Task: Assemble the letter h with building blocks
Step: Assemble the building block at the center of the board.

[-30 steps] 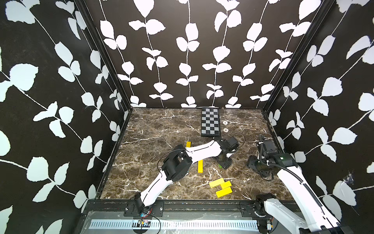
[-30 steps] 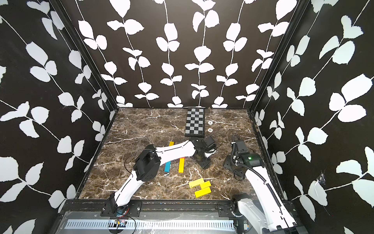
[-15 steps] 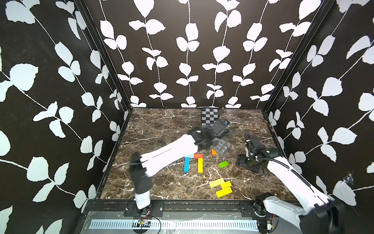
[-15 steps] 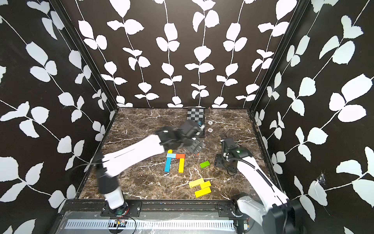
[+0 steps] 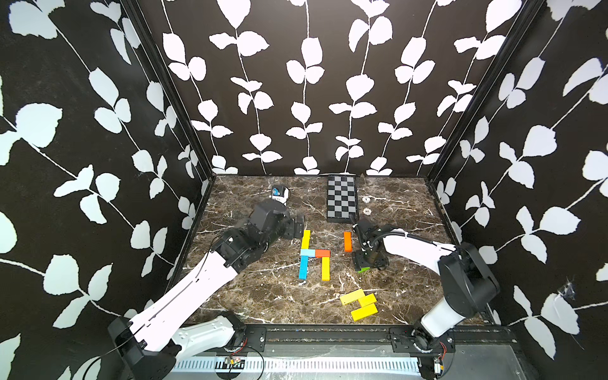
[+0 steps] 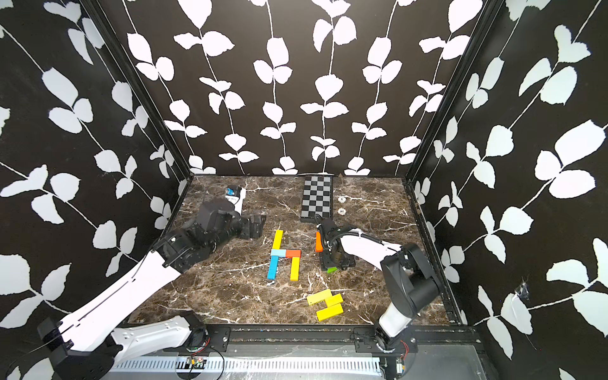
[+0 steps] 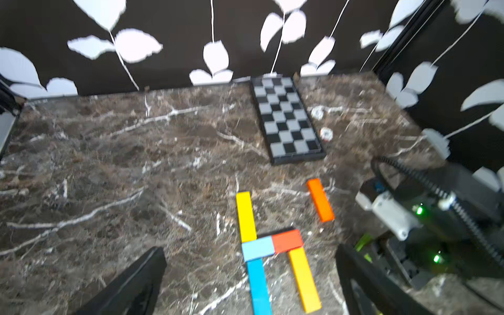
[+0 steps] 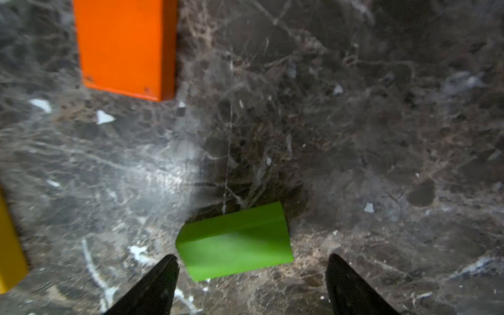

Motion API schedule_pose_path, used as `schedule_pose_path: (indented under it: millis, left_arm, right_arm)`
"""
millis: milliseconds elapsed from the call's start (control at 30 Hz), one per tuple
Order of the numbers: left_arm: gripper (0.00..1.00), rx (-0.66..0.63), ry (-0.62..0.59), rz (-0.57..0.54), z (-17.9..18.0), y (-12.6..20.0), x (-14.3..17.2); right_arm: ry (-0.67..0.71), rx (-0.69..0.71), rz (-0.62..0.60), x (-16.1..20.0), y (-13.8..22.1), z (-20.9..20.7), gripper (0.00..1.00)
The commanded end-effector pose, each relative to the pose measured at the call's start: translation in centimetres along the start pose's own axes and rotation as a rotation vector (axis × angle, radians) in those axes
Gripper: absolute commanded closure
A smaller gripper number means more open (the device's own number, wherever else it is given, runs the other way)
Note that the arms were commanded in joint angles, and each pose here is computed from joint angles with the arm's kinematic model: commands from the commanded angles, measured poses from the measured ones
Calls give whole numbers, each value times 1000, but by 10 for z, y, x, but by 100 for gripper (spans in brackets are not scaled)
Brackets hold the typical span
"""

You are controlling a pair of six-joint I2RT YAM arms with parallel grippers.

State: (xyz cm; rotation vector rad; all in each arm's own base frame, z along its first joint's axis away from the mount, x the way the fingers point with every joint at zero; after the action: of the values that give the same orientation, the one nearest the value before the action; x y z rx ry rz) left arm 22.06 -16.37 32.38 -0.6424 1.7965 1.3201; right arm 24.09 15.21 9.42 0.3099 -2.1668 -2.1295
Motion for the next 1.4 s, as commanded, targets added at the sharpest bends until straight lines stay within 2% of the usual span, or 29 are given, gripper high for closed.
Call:
schedule_pose_path:
  millis: [0, 167, 333, 433, 533, 700, 900, 1033, 1067, 1133, 1200, 1367]
  left_arm:
    - [1, 38, 45, -57, 4, 15, 0]
    - [1, 81, 31, 7, -1, 13, 7]
    - [1, 74, 24, 67, -3, 4, 13]
    - [1, 56, 26, 88, -2, 0, 17]
    - [2, 39, 18, 110, -1, -3, 20]
    - [7, 4, 4, 154, 2, -8, 26]
    - [9, -10, 1, 158, 4, -7, 28]
    - [9, -17, -4, 165, 6, -7, 31]
    - [9, -17, -4, 170, 6, -8, 32]
    - [9, -10, -2, 178, 5, -9, 33]
    - [10, -4, -1, 187, 4, -11, 35]
    - [11, 4, -1, 206, 2, -14, 38]
  right_arm:
    - [47, 36, -9, -7, -7, -1, 20]
    - [49, -13, -6, -2, -14, 3, 29]
    - [10, -46, -6, 3, -15, 6, 42]
    - [-35, -48, -12, 4, -12, 7, 45]
    - [-111, -51, -14, 1, -9, 8, 52]
    - [-242, -71, -61, -15, -3, 14, 54]
    - [-232, -48, -76, -35, -1, 35, 55]
    - [-250, 14, -54, -40, -8, 36, 54]
    - [-250, 20, -55, -41, -10, 36, 49]
    - [-253, 15, -49, -43, -9, 38, 33]
    - [-253, 5, -42, -42, -6, 39, 25]
    - [-258, -29, -47, -33, 3, 40, 23]
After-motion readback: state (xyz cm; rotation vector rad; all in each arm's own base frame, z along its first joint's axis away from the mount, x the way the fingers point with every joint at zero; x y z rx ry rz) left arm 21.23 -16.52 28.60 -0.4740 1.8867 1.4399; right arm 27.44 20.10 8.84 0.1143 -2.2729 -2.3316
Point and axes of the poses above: each gripper's point midway between its finger pads, its own y axis back along the fingers, its own z axis along the line the jaws close on, x = y × z, the point moved 7 cm from there along y, back along the fingers, and after that the axes turned 1 degree about y, right-handed, at the moved point
